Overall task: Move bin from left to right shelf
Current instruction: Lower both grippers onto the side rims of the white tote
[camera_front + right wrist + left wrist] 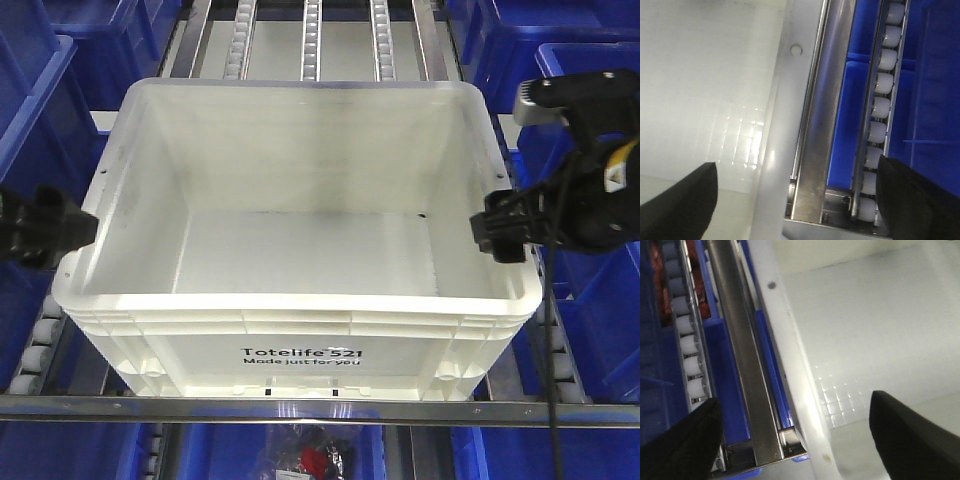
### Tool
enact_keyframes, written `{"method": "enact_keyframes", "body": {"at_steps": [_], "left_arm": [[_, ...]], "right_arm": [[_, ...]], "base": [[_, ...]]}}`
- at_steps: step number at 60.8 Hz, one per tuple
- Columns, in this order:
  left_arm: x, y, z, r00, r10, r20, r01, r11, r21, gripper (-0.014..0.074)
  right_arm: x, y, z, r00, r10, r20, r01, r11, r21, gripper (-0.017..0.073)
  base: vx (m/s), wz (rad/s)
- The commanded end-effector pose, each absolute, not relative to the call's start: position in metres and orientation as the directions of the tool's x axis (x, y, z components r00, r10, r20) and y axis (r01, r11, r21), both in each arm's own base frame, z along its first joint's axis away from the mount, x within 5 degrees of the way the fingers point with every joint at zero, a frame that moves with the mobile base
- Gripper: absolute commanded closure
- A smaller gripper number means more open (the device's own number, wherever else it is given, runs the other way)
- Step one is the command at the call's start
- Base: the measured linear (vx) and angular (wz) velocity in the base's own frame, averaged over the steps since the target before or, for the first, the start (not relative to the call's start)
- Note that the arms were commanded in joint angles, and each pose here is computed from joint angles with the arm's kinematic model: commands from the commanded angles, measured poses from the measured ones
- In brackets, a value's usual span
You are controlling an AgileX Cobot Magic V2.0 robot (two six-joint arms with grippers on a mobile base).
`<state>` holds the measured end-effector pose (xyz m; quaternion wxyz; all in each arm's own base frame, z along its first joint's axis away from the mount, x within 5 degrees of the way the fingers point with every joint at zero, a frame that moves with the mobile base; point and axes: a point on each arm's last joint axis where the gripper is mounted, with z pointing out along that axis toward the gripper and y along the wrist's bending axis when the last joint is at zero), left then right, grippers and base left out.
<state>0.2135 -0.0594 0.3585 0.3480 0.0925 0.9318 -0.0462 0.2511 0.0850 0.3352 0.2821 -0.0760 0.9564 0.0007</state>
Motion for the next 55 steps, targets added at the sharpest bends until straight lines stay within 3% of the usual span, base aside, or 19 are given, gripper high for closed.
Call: {"method": "enact_keyframes", "body": {"at_steps": [1,33,55], "left_arm": [[0.231,-0.062,0.374,-0.687,0.073,-0.723,0.146,0.988,-0.039,0.0017],[0.307,-0.085,0.353,-0.752,0.05,-0.657,0.107,0.993,-0.046,0.0017],[0.321,-0.089,0.34,-0.781,0.057,-0.621,0.104,0.994,-0.04,0.0017]], "right_arm": [[0.265,0.082,0.349,-0.801,-0.084,-0.593,-0.092,0.996,-0.017,-0.0041],[0.314,0.093,0.336,-0.833,-0.083,-0.548,-0.075,0.997,-0.037,-0.0032],[0.324,0.094,0.328,-0.841,-0.087,-0.534,-0.067,0.996,-0.057,-0.0032]], "base": [[0.0,0.0],[0.0,0.0],[0.0,0.0]]}}
